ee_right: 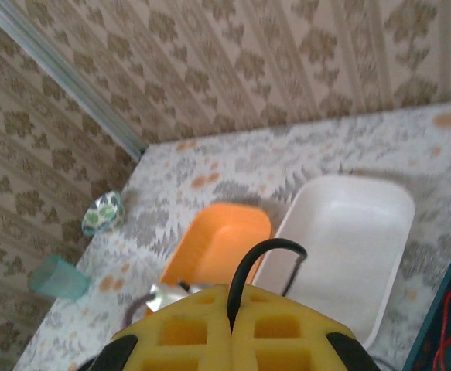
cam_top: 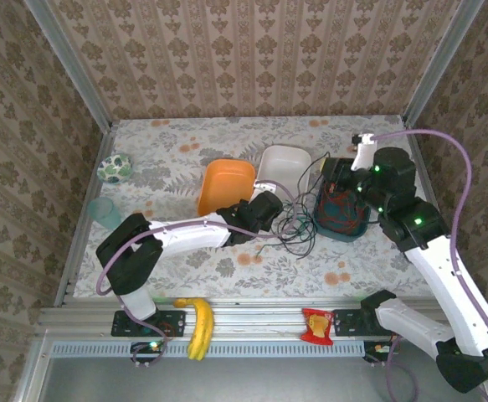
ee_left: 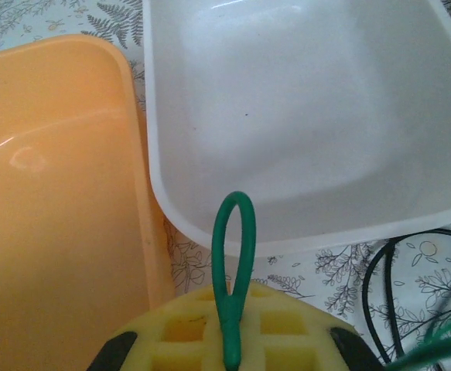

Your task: Untangle the cables

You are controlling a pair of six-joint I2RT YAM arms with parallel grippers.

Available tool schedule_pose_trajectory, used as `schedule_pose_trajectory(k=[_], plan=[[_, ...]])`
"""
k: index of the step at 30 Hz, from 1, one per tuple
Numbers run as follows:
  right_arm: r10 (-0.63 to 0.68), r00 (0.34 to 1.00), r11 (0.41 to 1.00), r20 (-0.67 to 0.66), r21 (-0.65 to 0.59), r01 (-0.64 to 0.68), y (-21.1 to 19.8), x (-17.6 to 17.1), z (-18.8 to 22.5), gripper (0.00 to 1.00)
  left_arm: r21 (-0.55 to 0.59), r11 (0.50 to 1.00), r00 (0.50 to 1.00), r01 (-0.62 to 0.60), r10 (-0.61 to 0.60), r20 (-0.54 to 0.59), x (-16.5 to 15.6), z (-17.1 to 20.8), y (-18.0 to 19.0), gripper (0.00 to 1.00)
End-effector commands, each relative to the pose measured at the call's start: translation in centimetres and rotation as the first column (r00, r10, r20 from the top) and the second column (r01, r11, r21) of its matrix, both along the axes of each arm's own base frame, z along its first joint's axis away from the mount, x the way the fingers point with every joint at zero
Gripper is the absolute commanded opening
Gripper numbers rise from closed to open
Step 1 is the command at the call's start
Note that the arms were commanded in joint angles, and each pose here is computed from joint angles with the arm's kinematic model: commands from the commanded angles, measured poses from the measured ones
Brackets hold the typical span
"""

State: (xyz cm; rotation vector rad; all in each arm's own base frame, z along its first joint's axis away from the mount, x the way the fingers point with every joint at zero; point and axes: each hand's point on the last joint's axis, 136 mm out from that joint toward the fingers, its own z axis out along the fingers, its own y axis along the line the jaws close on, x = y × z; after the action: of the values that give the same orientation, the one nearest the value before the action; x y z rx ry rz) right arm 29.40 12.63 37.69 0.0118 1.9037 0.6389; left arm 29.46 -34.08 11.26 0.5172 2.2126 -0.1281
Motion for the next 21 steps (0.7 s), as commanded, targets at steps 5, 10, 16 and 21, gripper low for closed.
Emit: schedule_pose_trajectory(k=[5, 10, 16, 21], plan=[[-0.096, 0.959, 0.995, 0.265, 0.030, 0.091, -2.2, -0.7, 9.0, 0.00, 0.054, 0.995, 0.995, -0.088, 0.090, -0.046, 0.4, -1.1, 2.3, 0.00], [-0.112, 0.926, 0.994, 0.361, 0.047, 0.102, -3.0, -2.2, 12.2, 0.00, 0.072, 0.986, 0.985, -0.148, 0.153, -0.080, 0.6, -2.0, 3.9, 0.00], [-0.137, 0.885, 0.991, 0.446, 0.056, 0.125, -4.1, -4.0, 15.0, 0.00, 0.076, 0.981, 0.979, -0.178, 0.184, -0.092, 0.7, -2.3, 4.6, 0.00], [-0.232, 0.798, 0.970, 0.557, 0.074, 0.230, -6.7, -6.1, 18.2, 0.00, 0.119, 0.967, 0.965, -0.224, 0.238, -0.113, 0.7, -2.9, 6.0, 0.00]])
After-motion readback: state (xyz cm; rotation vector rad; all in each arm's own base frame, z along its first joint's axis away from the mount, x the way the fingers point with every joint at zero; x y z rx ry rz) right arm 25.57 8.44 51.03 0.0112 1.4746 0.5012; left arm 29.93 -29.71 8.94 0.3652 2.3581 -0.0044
